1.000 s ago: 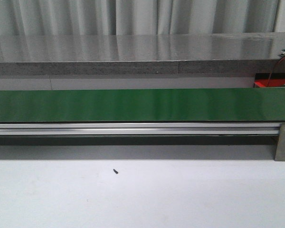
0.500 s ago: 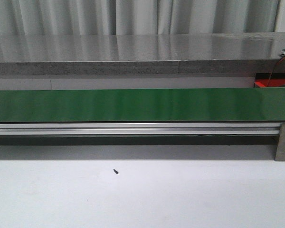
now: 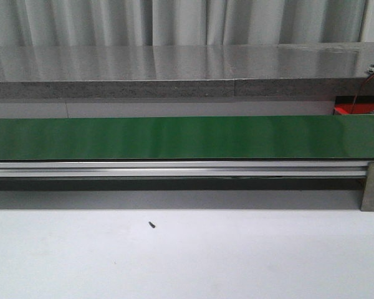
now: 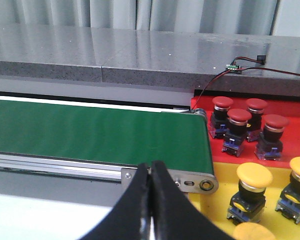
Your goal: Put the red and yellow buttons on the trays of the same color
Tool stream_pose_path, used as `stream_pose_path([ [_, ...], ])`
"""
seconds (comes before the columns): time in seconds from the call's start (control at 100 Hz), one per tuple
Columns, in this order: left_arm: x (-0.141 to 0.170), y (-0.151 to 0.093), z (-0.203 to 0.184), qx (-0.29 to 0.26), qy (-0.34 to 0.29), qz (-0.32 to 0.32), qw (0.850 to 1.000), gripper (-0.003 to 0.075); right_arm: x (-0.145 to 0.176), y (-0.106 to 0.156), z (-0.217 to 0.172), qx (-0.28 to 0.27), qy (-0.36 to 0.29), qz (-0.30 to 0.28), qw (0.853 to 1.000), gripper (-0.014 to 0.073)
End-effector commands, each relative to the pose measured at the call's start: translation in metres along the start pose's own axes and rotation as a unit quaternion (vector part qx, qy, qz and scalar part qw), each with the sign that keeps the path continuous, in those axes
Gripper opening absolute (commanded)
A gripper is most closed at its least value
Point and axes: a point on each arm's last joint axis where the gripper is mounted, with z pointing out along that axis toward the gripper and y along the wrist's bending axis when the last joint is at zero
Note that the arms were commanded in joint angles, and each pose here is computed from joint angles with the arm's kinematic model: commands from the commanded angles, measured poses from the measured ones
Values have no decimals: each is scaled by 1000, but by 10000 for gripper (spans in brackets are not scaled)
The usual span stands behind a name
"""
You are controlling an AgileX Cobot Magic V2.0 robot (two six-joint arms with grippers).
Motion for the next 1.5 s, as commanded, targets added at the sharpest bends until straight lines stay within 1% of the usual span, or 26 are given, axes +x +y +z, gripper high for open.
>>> stream_pose_path([
  [0.0,-15,1,-2,-3,-50,-7,999,-20,-14,0,-3,-1,-59,-3,998,-68],
  [0.25,-16,1,-2,-4,-57,-7,998,-20,-14,0,-3,-1,-59,-3,998,-68],
  [0.32,-17,2,-2,-9,-73,-7,997,-20,-14,0,-3,-1,-59,-3,998,-68],
  [0.42,-15,4,-4,-21,-116,-5,993,-20,-14,0,-3,-1,-59,-3,998,-68],
  [0.51,-5,5,-8,-28,-141,-7,990,-20,-14,0,-3,-1,-59,-3,998,-68],
  [0.63,15,5,-13,-30,-155,-13,987,-20,-14,0,-3,-1,-59,-3,998,-68],
  [0.85,60,4,-16,-31,-161,-11,986,-20,-14,0,-3,-1,-59,-3,998,-68],
  [0.99,81,4,-17,-30,-175,-16,984,-20,-14,0,-3,-1,-59,-3,998,-68],
  [1.21,97,5,-10,-30,-168,-31,985,-20,-14,0,-3,-1,-59,-3,998,-68],
  [1.49,97,5,-10,-31,-168,-31,985,-20,-14,0,-3,-1,-59,-3,998,-68],
])
